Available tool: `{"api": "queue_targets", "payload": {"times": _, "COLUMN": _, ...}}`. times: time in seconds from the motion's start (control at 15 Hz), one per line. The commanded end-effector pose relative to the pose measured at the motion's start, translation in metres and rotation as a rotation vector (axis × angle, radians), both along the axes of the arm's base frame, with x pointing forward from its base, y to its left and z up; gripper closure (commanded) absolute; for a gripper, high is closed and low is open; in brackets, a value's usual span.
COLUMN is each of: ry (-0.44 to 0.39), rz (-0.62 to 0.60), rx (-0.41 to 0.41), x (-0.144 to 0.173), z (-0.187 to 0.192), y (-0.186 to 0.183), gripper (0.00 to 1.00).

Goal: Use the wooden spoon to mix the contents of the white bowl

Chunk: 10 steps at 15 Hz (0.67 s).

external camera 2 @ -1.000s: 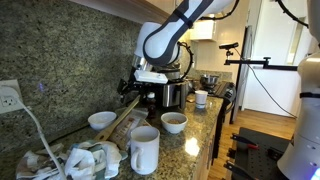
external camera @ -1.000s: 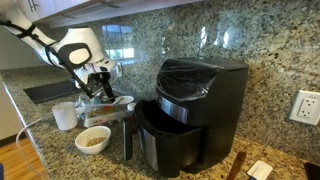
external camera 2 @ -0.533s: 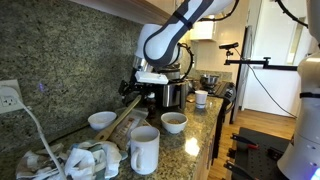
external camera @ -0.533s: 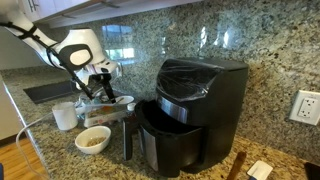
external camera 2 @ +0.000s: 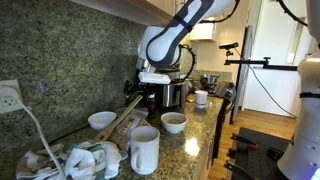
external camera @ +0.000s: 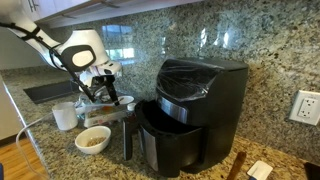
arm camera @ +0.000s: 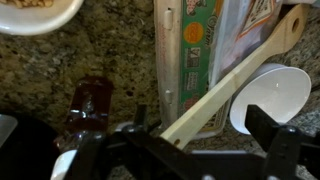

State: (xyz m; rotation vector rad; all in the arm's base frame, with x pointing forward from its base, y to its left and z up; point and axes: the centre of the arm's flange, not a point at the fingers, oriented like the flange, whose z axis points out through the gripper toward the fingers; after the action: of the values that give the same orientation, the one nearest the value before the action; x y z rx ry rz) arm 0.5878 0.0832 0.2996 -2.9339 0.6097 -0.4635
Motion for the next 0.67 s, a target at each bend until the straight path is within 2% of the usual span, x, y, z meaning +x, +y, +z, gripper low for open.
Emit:
{"api": "queue_targets", "payload": {"times": 0.0, "ry": -0.020, "rz": -0.010, "rx": -0.003, "x": 0.001, "z": -0.008, "y": -0.004, "gripper": 0.00}}
{"api": "queue_targets", "payload": {"times": 0.6, "ry": -0.061, "rz": -0.013, "rx": -0.011, "x": 0.009, "z": -0.025, "y": -0.006, "gripper": 0.00}}
